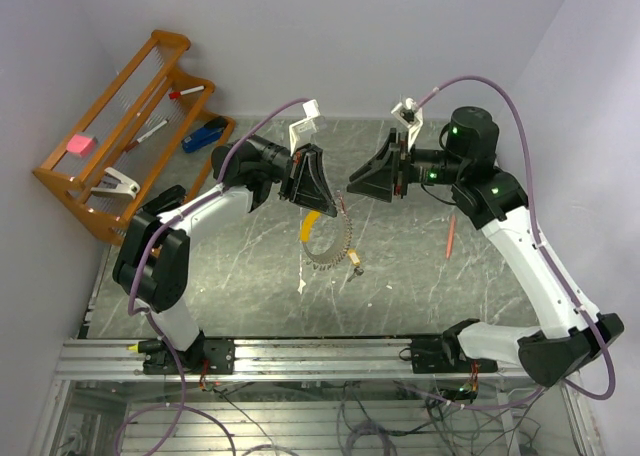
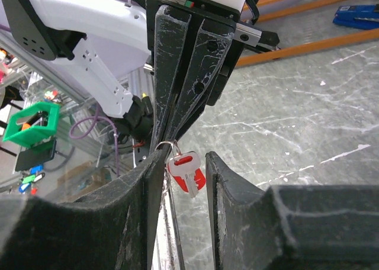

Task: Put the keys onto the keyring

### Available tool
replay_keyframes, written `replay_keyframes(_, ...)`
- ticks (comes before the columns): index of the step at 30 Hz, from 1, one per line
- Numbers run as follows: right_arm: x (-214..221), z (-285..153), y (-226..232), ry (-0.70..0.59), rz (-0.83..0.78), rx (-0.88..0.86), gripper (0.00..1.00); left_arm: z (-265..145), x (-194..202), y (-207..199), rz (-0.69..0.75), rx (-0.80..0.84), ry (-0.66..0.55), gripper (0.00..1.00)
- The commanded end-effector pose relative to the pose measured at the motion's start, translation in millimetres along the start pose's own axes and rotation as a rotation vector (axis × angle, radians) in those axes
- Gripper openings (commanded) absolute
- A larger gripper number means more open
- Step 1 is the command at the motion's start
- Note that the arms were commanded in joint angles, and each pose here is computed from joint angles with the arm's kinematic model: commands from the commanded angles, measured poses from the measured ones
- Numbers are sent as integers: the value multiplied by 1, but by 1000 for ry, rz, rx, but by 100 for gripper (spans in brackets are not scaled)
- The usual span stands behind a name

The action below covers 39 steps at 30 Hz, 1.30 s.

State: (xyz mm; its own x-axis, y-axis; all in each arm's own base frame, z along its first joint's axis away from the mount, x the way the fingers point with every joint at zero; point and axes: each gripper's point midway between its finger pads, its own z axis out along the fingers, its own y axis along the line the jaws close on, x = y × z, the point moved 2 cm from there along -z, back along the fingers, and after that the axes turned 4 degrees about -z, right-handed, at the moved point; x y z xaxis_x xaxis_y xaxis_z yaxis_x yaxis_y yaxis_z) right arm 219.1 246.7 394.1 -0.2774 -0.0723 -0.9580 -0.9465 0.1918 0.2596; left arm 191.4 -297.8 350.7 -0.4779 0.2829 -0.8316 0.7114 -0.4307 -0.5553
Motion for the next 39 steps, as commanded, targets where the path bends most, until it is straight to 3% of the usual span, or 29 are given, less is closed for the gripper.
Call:
replay_keyframes(1, 3, 9, 3, 2, 4, -35, 34, -2, -1, -19, 94, -8, 23, 7)
replay_keyframes(7, 8, 22, 10, 30, -1, -39, 31, -1, -2, -19, 92, -6, 24, 7)
replay_keyframes(16, 14, 28, 6, 54, 16, -4, 2, -1, -2, -20, 96, -6, 24, 7)
replay_keyframes(25, 11, 23, 9, 54, 24, 13, 0, -2, -4, -23, 109, -7, 23, 7)
replay_keyframes(39, 15, 20, 5, 75, 162, 88, 0, -2, -19, -37, 203, -10, 22, 7)
